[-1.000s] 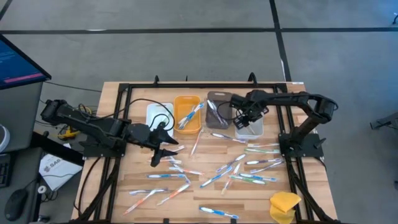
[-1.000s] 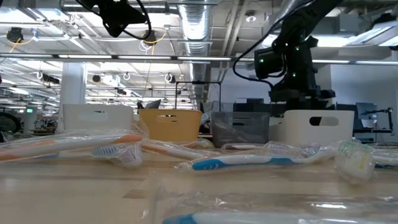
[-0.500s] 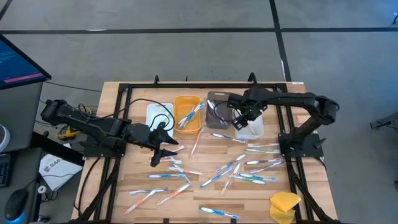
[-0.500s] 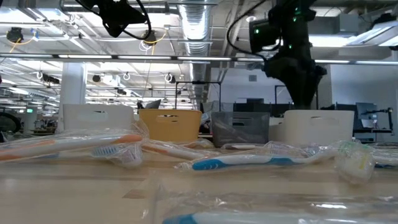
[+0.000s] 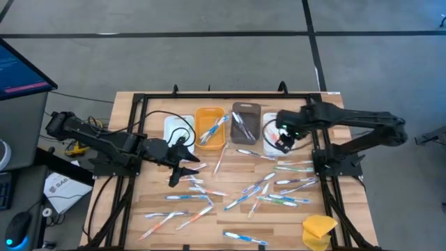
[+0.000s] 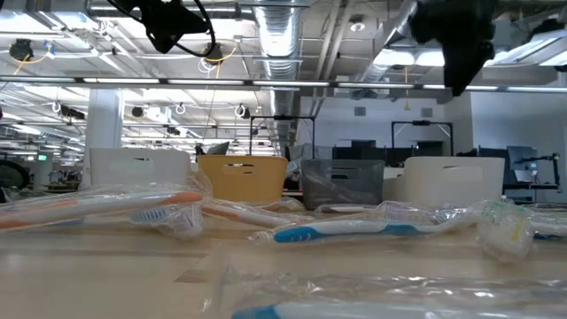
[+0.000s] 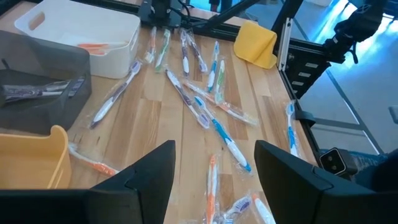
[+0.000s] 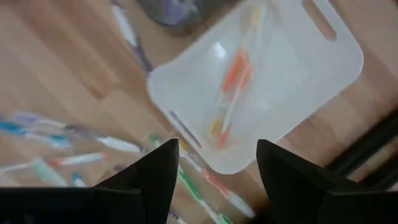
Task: Pick & Place Toothbrushes
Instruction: Put the blue toothbrush into the orange bin
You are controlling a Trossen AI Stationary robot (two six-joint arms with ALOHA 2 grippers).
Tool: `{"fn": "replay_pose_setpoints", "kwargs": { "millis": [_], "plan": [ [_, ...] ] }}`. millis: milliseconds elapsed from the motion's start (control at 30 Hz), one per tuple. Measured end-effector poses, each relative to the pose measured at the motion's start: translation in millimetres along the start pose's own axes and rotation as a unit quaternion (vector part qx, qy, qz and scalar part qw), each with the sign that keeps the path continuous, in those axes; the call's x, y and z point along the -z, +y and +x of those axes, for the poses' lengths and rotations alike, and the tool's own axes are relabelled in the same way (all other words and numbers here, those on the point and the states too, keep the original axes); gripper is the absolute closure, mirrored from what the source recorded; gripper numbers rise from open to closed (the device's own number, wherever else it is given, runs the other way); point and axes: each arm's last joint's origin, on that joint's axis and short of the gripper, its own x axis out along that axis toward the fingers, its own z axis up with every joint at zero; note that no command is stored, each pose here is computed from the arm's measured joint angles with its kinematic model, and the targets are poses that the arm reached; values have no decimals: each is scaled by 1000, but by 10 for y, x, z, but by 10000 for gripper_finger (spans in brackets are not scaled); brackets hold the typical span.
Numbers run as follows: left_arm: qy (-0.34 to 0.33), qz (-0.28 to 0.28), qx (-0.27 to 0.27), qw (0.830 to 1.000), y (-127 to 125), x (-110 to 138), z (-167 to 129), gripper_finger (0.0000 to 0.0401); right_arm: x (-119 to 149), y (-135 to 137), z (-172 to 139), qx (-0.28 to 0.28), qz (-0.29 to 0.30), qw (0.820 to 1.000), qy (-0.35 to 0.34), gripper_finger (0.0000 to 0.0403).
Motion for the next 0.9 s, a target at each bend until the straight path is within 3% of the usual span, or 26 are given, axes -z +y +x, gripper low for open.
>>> {"fn": "replay_pose_setpoints", "kwargs": {
  "millis": [267,500,767,900],
  "plan": [
    [-6,-1,-1,1000,3,-13,1,188,399,-8,-452,-11,-100,983,-154,193],
    [-18,-5,-3,1000,22,-40,3,188,699,-27,-680,-56,-99,967,-230,194],
    [-20,18,-5,1000,33,-47,4,188,1034,201,-437,-128,-77,965,-214,194],
    [-20,20,-5,1000,33,-47,4,188,1147,343,-285,-146,-80,954,-248,194]
  ]
}}
